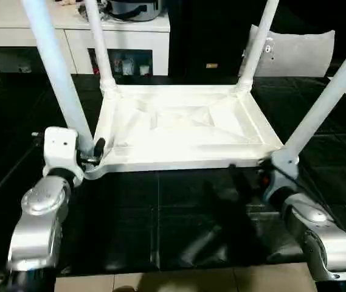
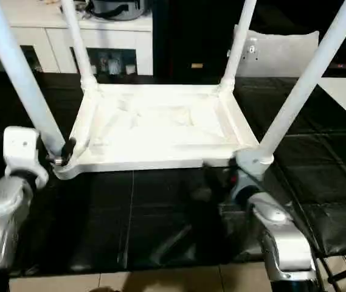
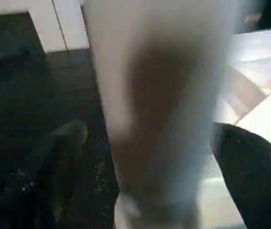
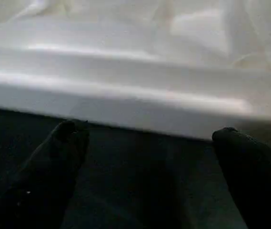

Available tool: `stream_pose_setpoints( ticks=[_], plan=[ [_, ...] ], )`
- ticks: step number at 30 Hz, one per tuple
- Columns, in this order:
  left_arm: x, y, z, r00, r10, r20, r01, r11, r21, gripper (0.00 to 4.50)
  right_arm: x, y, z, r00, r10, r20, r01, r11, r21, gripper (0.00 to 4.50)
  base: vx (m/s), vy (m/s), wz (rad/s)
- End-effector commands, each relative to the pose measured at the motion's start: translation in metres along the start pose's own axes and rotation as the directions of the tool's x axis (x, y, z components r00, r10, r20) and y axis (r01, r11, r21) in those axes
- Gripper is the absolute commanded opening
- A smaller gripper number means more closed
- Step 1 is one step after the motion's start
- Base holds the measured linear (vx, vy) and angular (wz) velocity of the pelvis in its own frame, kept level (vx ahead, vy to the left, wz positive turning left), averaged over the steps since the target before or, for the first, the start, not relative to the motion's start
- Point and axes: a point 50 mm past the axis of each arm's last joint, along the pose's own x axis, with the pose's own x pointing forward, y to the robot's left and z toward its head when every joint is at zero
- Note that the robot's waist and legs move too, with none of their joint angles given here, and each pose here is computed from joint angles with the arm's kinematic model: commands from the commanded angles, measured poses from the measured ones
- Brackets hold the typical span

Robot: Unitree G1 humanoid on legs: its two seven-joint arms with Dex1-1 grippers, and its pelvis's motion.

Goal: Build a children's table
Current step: Rotate table base

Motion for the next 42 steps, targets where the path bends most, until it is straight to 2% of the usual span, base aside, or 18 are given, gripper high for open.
stream_pose_setpoints(
  ticks=[1, 3, 7, 9, 12, 13, 14, 15, 19, 20, 21, 23, 27, 29, 30, 32, 34, 42],
  plan=[
    [0.006, 0.004, 0.001, 0.999, -0.037, 0.01, 0.037, 0.999, -0.015, 4.49, 0.005, -0.003, 0.004, 1.0, -0.013, 0.005, 0.013, 1.0, 0.017, 4.5, 0.0, 0.0, 0.0],
    [0.015, 0.002, 0.005, 0.988, -0.152, 0.03, 0.152, 0.988, -0.007, 4.49, 0.012, -0.015, 0.003, 0.997, -0.08, -0.017, 0.081, 0.996, 0.035, 4.5, 0.0, 0.0, 0.0],
    [0.019, -0.003, 0.013, 0.955, -0.288, 0.067, 0.289, 0.957, -0.01, 4.49, 0.017, -0.025, 0.004, 0.992, -0.119, -0.039, 0.121, 0.992, 0.034, 4.5, 0.0, 0.0, 0.0],
    [0.017, -0.007, 0.018, 0.918, -0.388, 0.078, 0.39, 0.921, -0.013, 4.49, 0.018, -0.031, 0.004, 0.988, -0.143, -0.051, 0.145, 0.989, 0.036, 4.5, 0.0, 0.0, 0.0],
    [0.007, -0.019, 0.02, 0.773, -0.633, 0.052, 0.632, 0.774, 0.023, 4.49, 0.02, -0.049, 0.002, 0.977, -0.197, -0.079, 0.201, 0.979, 0.034, 4.5, 0.0, 0.0, 0.0],
    [-0.003, -0.025, 0.019, 0.672, -0.74, 0.02, 0.739, 0.673, 0.025, 4.49, 0.02, -0.057, 0.0, 0.972, -0.217, -0.091, 0.221, 0.975, 0.033, 4.5, 0.0, 0.0, 0.0],
    [-0.005, -0.027, 0.019, 0.636, -0.772, 0.011, 0.772, 0.636, 0.028, 4.49, 0.021, -0.06, 0.0, 0.97, -0.222, -0.093, 0.226, 0.974, 0.031, 4.5, 0.0, 0.0, 0.0],
    [-0.005, -0.027, 0.019, 0.636, -0.772, 0.011, 0.772, 0.636, 0.028, 4.49, 0.021, -0.06, 0.0, 0.97, -0.222, -0.093, 0.226, 0.974, 0.031, 4.5, 0.0, 0.0, 0.0],
    [-0.024, -0.048, 0.025, 0.429, -0.903, 0.023, 0.903, 0.428, -0.039, 4.49, 0.024, -0.066, -0.002, 0.975, -0.206, -0.08, 0.207, 0.978, 0.001, 4.5, 0.0, 0.0, 0.0],
    [-0.025, -0.049, 0.025, 0.424, -0.905, 0.025, 0.905, 0.423, -0.04, 4.49, 0.024, -0.066, -0.002, 0.976, -0.205, -0.08, 0.206, 0.979, 0.001, 4.5, 0.0, 0.0, 0.0],
    [-0.036, -0.069, 0.031, 0.308, -0.95, 0.058, 0.95, 0.305, -0.06, 4.49, 0.028, -0.065, -0.001, 0.982, -0.178, -0.064, 0.178, 0.984, -0.002, 4.5, 0.0, 0.0, 0.0],
    [-0.041, -0.08, 0.035, 0.257, -0.963, 0.079, 0.966, 0.253, -0.06, 4.49, 0.031, -0.063, 0.002, 0.986, -0.155, -0.054, 0.155, 0.988, -0.001, 4.5, 0.0, 0.0, 0.0],
    [-0.053, -0.105, 0.045, 0.117, -0.989, 0.092, 0.993, 0.113, -0.044, 4.49, 0.043, -0.046, 0.014, 1.0, -0.02, -0.01, 0.019, 0.999, -0.036, 4.5, 0.0, 0.0, 0.0],
    [-0.055, -0.111, 0.047, 0.089, -0.992, 0.088, 0.996, 0.086, -0.04, 4.49, 0.046, -0.038, 0.017, 0.999, 0.038, 0.005, -0.038, 0.998, -0.054, 4.5, 0.0, 0.0, 0.0],
    [-0.056, -0.119, 0.053, 0.062, -0.993, 0.101, 0.998, 0.058, -0.039, 4.49, 0.051, -0.028, 0.021, 0.992, 0.127, 0.019, -0.125, 0.989, -0.083, 4.5, 0.0, 0.0, 0.0],
    [-0.056, -0.123, 0.056, 0.048, -0.993, 0.112, 0.998, 0.043, -0.041, 4.49, 0.053, -0.023, 0.023, 0.986, 0.165, 0.024, -0.162, 0.982, -0.099, 4.5, 0.0, 0.0, 0.0],
    [-0.06, -0.131, 0.065, 0.004, -0.989, 0.149, 0.999, -0.002, -0.042, 4.49, 0.056, -0.014, 0.028, 0.976, 0.215, 0.031, -0.209, 0.968, -0.137, 4.5, 0.0, 0.0, 0.0],
    [-0.066, -0.156, 0.092, -0.086, -0.958, 0.272, 0.995, -0.097, -0.027, 4.49, 0.065, -0.003, 0.035, 0.96, 0.278, 0.046, -0.267, 0.95, -0.165, 4.5, 0.0, 0.0, 0.0]
  ],
)
